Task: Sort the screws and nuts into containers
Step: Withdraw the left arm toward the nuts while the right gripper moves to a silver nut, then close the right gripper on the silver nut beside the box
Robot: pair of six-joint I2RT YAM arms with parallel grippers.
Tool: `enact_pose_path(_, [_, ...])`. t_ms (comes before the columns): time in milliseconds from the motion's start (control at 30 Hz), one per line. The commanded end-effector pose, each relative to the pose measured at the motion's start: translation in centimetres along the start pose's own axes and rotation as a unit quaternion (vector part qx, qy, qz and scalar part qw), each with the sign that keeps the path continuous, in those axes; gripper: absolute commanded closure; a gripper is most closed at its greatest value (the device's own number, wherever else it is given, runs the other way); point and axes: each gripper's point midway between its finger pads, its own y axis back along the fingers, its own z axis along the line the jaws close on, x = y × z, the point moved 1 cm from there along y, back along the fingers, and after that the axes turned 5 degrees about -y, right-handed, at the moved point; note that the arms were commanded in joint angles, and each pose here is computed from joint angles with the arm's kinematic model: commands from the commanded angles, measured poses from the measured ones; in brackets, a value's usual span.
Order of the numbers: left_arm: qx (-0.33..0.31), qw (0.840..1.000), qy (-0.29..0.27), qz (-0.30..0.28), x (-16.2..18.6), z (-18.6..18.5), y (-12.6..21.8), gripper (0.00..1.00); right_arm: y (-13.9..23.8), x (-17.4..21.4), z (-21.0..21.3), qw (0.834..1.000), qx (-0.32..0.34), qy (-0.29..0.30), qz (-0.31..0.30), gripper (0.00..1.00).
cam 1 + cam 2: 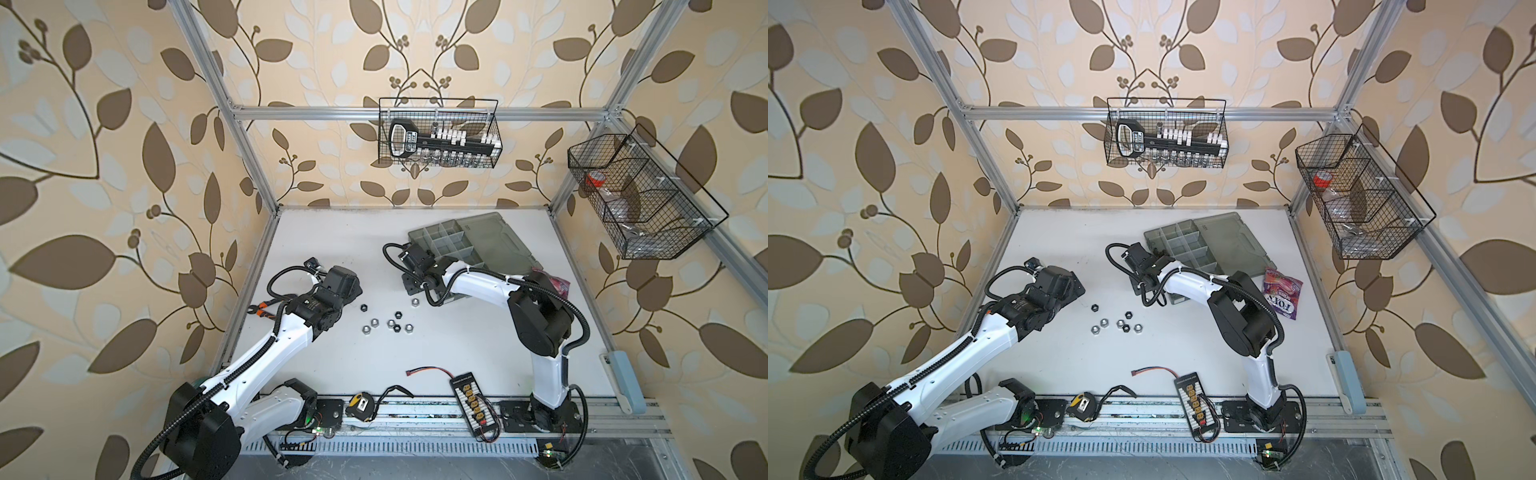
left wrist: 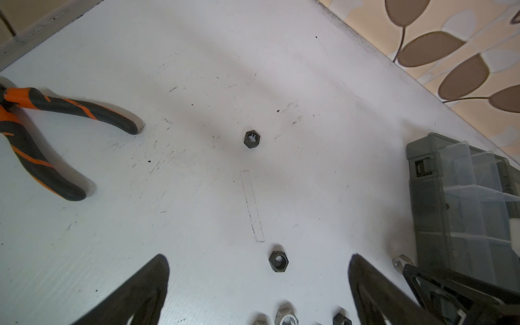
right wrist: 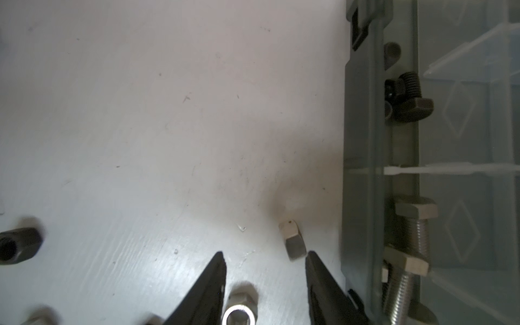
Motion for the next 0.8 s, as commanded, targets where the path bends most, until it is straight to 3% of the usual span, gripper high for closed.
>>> enact_pose_path(0, [-0.022, 1.000, 0.008, -0.002, 0.1, 0.8, -0.4, 0.01, -1.0, 0.2, -1.1, 1.000, 0.025, 0.010, 0.015, 0.53])
enact_pose_path(767, [-0.026, 0.999, 0.036, 0.030, 0.8, 1.6, -1.7, 0.01, -3.5, 2.5, -1.0, 0.998, 0.025, 0.035, 0.054, 0.56])
